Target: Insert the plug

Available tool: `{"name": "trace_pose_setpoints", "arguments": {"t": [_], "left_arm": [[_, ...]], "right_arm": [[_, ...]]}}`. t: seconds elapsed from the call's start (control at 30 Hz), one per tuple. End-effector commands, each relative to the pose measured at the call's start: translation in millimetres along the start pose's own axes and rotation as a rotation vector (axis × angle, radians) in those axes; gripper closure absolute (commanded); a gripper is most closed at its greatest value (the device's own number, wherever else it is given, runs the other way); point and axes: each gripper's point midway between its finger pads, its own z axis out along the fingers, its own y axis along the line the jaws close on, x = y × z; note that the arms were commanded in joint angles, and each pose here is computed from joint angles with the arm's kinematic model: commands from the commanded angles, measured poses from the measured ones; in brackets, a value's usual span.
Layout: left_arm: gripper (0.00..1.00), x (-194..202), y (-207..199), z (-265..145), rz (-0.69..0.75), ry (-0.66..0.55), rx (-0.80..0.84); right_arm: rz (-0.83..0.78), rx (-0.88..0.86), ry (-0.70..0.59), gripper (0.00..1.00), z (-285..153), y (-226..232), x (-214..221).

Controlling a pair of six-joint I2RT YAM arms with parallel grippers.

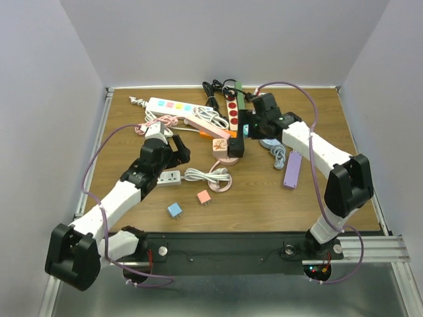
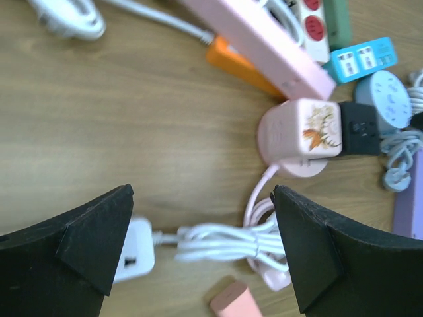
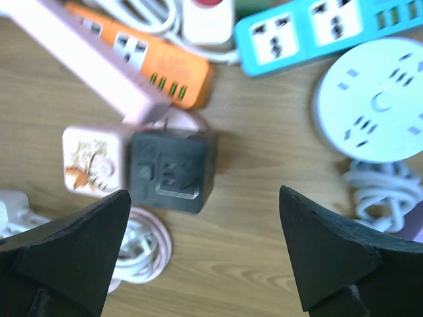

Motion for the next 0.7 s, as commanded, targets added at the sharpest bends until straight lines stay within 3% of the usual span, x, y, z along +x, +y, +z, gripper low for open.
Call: {"name": "trace_pose_setpoints", "arguments": {"t": [0.0,0.13,0.3,0.67], "left_arm": [[0.01,13,23,-22,-0.072,-0.032,-0.154],[0.01,37,21,-45,-0.117,-0.021,-0.226],[0.01,95,28,-63,-0.265,0.095,-0.27],[0.01,126,45,-93,-0.309,0.129,-0.457]], "right_arm": [[0.057,-0.087,-0.138,0.02,-11,-18,-55],[0.081,-0.144,-0.181,0.02,-16,-25,-78],[0.088,-0.222,-0.184,0.02,-16,-19,-81],[0.093,-0.273,-0.152,0.02,-10,-28,-64]]}}
